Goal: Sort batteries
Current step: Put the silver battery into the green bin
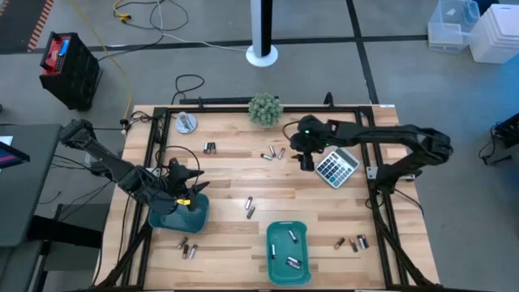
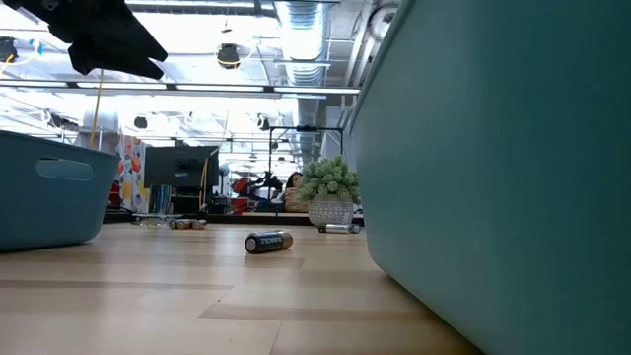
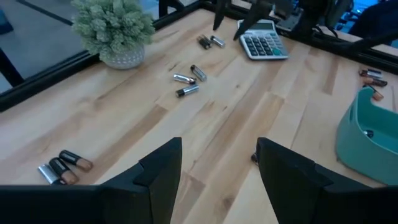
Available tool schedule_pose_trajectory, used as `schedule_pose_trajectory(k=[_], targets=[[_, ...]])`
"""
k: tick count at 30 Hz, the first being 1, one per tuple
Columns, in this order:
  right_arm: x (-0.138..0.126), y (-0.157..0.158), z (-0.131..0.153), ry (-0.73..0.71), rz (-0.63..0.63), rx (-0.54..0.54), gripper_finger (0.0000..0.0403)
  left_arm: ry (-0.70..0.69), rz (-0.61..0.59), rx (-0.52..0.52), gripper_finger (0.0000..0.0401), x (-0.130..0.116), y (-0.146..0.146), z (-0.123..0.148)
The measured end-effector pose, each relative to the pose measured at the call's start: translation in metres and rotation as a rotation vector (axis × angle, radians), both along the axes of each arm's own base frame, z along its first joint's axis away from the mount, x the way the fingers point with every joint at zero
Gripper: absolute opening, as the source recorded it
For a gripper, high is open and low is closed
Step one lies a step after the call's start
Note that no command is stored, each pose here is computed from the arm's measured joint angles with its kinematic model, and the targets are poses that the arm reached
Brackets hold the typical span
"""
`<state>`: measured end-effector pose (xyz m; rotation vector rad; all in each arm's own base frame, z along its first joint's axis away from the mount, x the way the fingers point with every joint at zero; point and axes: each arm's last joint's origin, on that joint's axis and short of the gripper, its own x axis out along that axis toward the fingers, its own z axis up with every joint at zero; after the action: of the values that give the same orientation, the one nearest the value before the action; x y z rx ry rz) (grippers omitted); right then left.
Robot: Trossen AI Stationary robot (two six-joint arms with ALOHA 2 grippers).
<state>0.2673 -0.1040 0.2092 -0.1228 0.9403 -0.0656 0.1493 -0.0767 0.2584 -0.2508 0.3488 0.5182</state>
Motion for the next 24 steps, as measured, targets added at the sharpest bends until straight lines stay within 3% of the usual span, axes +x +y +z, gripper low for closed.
schedule_pose_trajectory(k=[12, 24], targets=[[0.046, -0.018, -0.015, 0.19, 0.208, -0.057, 0.0234, 0.0, 0.023, 0.032, 0.0201, -0.001, 0.001, 0.0], [0.079, -0.038, -0.032, 0.345, 0.33, -0.053, 0.0234, 0.014, 0.036, 0.068, 0.0201, -0.002, 0.003, -0.005]])
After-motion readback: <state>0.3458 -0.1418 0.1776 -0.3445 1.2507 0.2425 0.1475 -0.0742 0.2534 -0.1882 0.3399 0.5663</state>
